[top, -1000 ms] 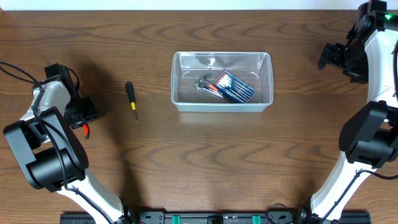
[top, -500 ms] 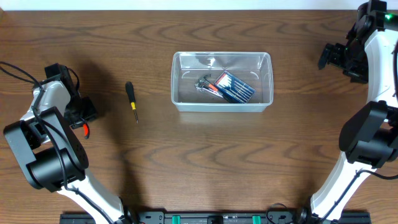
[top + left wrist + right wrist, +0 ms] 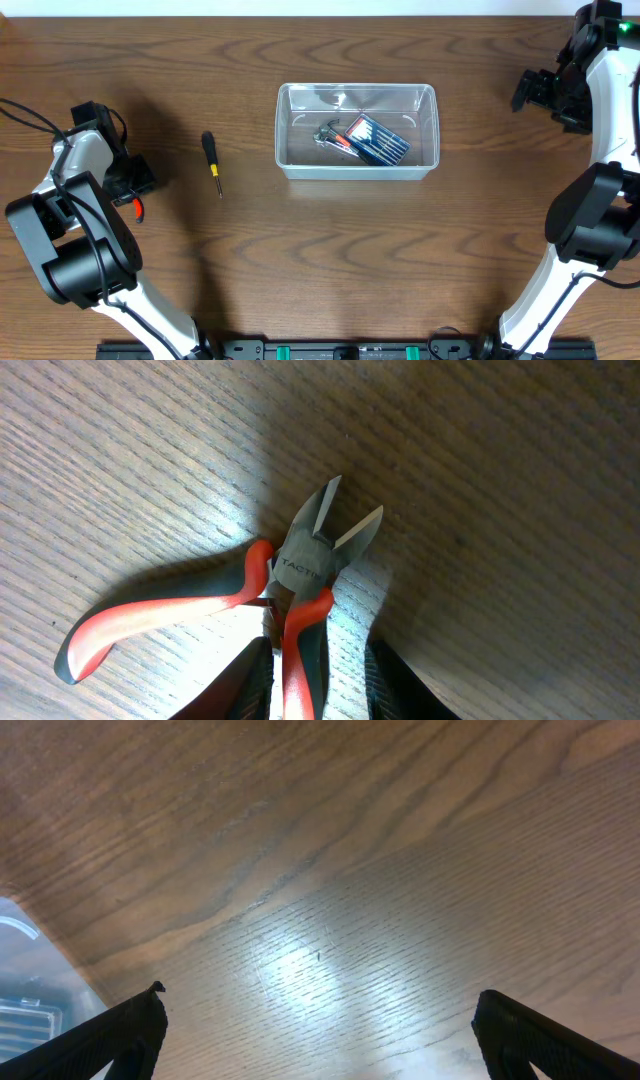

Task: Pack container
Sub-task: 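Close the left gripper on the pliers at the joint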

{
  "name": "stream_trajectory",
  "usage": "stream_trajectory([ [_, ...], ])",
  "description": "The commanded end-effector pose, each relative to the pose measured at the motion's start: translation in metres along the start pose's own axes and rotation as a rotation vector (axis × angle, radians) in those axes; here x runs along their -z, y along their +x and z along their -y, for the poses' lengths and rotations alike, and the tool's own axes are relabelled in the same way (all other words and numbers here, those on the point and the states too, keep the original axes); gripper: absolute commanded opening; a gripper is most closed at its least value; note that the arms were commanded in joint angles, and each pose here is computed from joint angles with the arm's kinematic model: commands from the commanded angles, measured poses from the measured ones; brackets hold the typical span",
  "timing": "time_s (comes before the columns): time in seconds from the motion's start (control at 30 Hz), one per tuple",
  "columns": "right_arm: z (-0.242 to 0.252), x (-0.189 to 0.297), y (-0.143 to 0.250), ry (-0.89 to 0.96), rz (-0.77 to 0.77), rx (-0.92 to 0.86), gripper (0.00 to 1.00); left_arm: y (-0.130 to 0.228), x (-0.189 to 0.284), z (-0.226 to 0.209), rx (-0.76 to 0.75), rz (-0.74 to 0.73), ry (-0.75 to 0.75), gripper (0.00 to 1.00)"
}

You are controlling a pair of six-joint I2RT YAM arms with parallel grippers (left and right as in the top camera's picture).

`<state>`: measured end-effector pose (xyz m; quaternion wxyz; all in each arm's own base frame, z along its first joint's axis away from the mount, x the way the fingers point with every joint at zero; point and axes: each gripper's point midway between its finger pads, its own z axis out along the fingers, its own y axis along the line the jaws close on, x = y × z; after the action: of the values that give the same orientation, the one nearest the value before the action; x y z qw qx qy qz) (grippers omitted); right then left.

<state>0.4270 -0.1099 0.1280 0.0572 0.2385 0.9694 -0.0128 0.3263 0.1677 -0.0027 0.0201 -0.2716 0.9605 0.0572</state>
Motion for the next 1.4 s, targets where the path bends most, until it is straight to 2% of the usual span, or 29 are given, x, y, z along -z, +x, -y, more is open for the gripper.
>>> stream_trajectory([
  [0.0,-0.0006,-0.0003,-0.0005,-0.001,0.002,-0.017,0.99,0.0139,-0.0165,-0.0031,0.012,-0.055,-0.007,0.30],
  [0.13,-0.0006,-0.0003,-0.0004,-0.001,0.001,-0.017,0.99,0.0146,-0.0169,-0.0031,0.012,-0.057,-0.008,0.29],
  [0.2,-0.0006,-0.0003,-0.0004,-0.001,0.001,-0.017,0.99,0.0153,-0.0172,-0.0032,0.012,-0.059,-0.008,0.25],
  [0.77,-0.0006,-0.0003,-0.0004,-0.001,0.001,-0.017,0.99,0.0156,-0.0174,-0.0032,0.011,-0.060,-0.008,0.22],
  [0.83,-0.0006,-0.0003,-0.0004,-0.001,0.001,-0.017,0.99,0.0156,-0.0174,-0.0032,0.011,-0.060,-0.008,0.19],
  [1.37,-0.0006,-0.0003,-0.0004,-0.001,0.001,-0.017,0.99,0.0155,-0.0174,-0.0032,0.012,-0.060,-0.008,0.19],
])
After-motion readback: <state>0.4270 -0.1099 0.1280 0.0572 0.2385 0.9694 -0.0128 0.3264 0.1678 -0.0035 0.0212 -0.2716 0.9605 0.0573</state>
